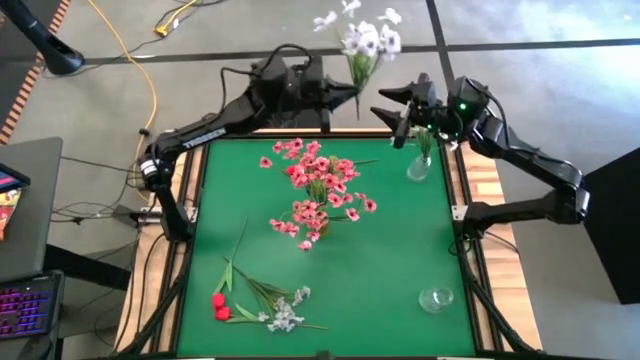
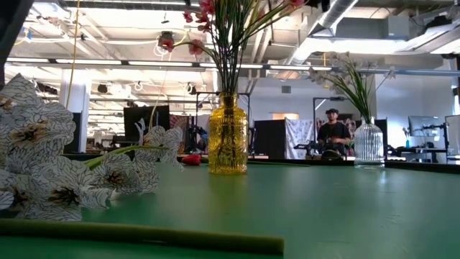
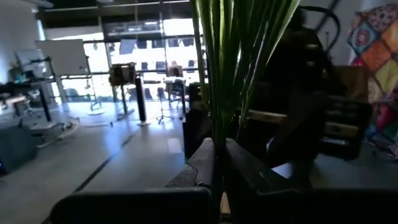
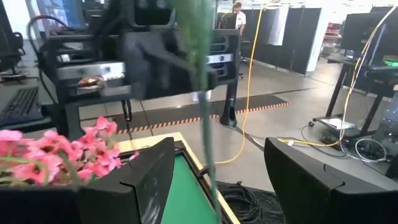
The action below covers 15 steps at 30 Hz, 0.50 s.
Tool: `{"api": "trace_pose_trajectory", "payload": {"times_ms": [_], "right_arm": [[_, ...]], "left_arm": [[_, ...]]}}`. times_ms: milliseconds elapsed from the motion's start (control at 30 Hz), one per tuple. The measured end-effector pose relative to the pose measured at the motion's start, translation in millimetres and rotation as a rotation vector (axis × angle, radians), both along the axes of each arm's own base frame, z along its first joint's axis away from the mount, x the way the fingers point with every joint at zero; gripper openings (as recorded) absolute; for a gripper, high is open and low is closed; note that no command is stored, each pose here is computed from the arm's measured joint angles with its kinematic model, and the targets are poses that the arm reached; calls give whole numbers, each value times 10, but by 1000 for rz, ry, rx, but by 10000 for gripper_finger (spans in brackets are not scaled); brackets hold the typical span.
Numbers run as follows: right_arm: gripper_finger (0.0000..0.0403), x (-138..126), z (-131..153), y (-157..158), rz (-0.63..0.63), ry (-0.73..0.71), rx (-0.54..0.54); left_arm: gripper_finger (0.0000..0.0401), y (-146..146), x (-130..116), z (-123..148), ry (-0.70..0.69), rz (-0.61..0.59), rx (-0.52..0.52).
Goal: Sort flowers into vase by color
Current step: Put the white flowers into the top transparent vase
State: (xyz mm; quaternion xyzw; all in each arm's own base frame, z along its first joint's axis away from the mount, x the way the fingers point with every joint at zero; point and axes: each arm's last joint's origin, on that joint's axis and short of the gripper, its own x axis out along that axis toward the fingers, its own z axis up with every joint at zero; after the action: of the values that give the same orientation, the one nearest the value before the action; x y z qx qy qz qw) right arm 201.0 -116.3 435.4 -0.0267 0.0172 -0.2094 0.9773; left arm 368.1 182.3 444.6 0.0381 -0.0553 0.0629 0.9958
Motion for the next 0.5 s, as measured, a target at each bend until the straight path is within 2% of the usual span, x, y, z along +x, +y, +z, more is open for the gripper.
{"api": "trace_pose_trajectory", "payload": {"times_ms": [500], "right_arm": [[275,270,-70,-227,131,41,46]], "left_arm": [[0,-70,54,-23,13,-17,-11]]}}
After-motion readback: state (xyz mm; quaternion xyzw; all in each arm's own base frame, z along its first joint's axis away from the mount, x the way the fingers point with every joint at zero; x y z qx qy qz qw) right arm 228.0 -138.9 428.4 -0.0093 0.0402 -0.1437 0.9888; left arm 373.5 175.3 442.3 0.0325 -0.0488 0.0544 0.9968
